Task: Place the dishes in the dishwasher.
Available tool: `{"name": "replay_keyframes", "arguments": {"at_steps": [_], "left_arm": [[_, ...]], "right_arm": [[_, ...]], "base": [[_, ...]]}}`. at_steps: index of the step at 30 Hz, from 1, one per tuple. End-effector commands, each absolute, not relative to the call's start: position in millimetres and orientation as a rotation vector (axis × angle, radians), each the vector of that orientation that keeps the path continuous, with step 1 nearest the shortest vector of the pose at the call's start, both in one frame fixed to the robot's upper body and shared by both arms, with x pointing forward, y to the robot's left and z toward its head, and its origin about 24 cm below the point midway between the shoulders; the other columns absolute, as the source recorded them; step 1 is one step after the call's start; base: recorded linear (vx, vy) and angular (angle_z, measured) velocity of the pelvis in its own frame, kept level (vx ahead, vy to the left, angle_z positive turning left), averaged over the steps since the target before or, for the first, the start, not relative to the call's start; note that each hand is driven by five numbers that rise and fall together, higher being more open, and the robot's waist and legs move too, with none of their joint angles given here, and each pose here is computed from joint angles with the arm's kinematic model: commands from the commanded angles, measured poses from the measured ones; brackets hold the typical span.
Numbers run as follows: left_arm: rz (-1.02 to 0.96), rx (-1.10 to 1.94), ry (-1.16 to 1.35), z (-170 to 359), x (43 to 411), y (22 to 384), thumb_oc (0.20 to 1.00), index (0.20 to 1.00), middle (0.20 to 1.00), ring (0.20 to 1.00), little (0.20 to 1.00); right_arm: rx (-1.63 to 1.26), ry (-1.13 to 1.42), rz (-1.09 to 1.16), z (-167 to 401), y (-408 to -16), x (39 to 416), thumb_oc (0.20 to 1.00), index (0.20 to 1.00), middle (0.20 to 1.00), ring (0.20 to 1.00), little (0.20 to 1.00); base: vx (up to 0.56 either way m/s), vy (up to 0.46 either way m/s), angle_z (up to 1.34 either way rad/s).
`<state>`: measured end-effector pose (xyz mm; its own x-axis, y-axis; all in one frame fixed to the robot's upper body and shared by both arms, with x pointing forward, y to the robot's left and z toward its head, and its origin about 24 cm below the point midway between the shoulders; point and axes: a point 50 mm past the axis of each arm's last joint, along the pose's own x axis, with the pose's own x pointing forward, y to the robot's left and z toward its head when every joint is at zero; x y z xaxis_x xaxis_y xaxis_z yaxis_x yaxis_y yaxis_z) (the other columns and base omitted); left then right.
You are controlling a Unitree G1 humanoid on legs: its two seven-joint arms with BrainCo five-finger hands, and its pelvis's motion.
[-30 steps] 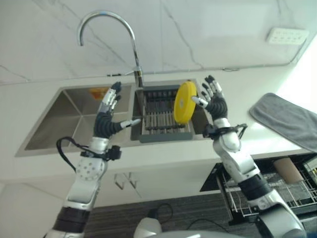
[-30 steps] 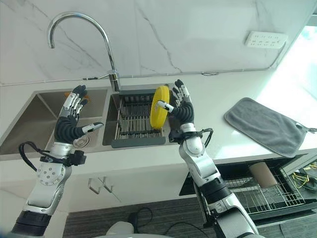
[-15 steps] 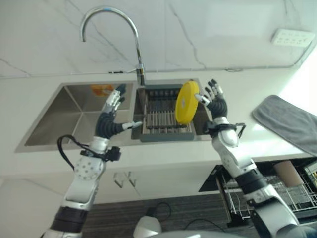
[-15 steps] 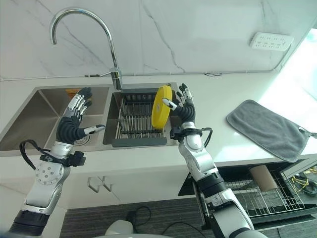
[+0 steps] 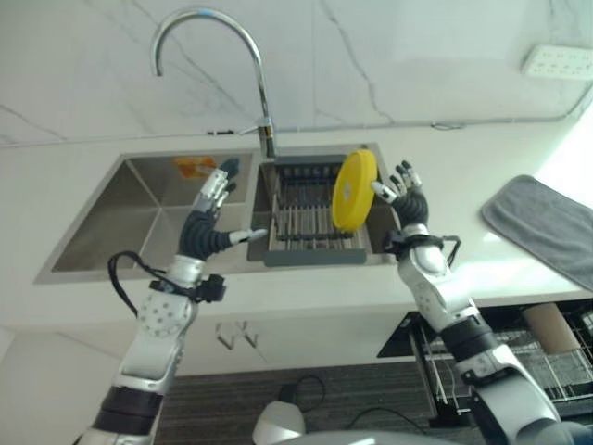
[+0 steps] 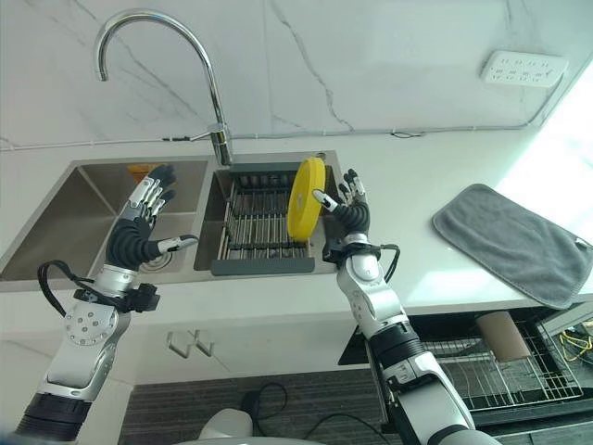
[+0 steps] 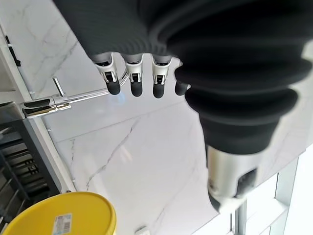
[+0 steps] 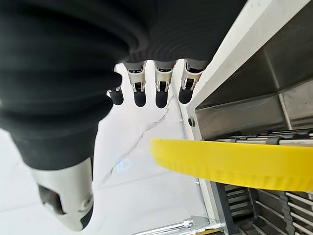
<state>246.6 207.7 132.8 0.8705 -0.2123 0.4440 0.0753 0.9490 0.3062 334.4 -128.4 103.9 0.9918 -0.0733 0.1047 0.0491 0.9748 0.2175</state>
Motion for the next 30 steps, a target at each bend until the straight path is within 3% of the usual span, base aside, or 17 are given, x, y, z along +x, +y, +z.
{"name": "replay_keyframes", "arguments": {"at_steps": [1, 20, 30], "left_arm": [[-0.206, 0.271, -0.568, 144, 246, 202, 1.000, 1.000, 1.000, 1.000, 1.000], [-0.244, 0.236, -0.557, 142, 244, 198, 1.000, 1.000, 1.000, 1.000, 1.000], [-0.253, 0.251, -0.551, 140, 245, 197, 1.000, 1.000, 1.000, 1.000, 1.000]], "right_arm": [[0.257, -0.279, -0.066, 149, -134, 346, 1.000, 1.000, 1.000, 1.000, 1.000], [0.233, -0.187, -0.030, 133, -129, 352, 1.000, 1.000, 1.000, 1.000, 1.000], [0.253, -0.168, -0.115, 131, -139, 356, 1.000, 1.000, 1.000, 1.000, 1.000]], "base": [[0.00, 0.000, 0.00], [0.02, 0.001, 0.05], [0.00, 0.003, 0.04]]}}
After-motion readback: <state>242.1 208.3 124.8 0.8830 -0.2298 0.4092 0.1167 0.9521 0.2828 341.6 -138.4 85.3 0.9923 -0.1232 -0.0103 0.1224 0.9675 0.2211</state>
